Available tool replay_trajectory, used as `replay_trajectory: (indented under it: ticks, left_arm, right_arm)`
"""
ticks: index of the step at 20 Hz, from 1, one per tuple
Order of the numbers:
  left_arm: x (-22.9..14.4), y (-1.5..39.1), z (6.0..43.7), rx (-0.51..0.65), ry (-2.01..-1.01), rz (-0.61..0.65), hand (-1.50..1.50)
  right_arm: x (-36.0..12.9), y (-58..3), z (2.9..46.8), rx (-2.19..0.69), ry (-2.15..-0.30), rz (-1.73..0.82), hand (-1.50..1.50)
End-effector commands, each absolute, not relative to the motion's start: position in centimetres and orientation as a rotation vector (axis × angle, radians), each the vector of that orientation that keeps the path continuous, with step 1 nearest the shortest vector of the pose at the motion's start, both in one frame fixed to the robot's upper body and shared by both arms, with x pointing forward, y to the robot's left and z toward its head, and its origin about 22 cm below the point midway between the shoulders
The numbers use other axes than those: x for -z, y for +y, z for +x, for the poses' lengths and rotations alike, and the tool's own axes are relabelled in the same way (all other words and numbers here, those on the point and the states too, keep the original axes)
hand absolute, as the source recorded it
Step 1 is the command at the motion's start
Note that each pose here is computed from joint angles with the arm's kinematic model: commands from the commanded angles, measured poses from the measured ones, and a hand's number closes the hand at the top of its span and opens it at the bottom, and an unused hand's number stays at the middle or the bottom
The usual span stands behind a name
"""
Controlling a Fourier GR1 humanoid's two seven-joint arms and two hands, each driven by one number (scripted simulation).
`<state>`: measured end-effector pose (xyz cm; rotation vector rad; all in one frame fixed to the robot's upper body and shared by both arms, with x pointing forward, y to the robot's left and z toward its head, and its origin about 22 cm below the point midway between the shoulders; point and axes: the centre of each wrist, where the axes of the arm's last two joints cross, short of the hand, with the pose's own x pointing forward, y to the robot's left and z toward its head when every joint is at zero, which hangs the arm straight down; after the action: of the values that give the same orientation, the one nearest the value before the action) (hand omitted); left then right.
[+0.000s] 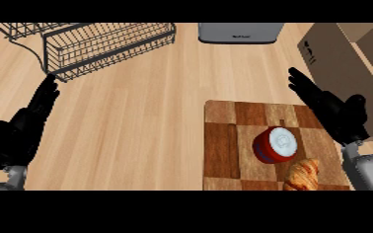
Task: Pick the can from the cutting board and place it in the cardboard box
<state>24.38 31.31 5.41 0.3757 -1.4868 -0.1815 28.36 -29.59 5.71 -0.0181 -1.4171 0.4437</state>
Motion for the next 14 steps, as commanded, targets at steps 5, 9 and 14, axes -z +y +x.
replay_trajectory:
  ticks: [5,9,14]
  left_arm:
    - [-5.3,30.9,24.9,0.001,-1.495,0.174,0.0]
    - [-5.6,31.0,24.5,-0.055,-1.453,0.081,0.0]
    - [-4.7,31.4,23.1,-0.069,-1.439,0.068,0.0]
  right_arm:
    - [-12.4,-31.4,29.9,-0.549,-1.649,0.341,-1.5]
    - [-12.2,-34.1,29.0,-0.242,-1.997,-0.003,-1.5]
    - [-11.1,-34.8,25.6,-0.449,-2.199,0.185,-1.5]
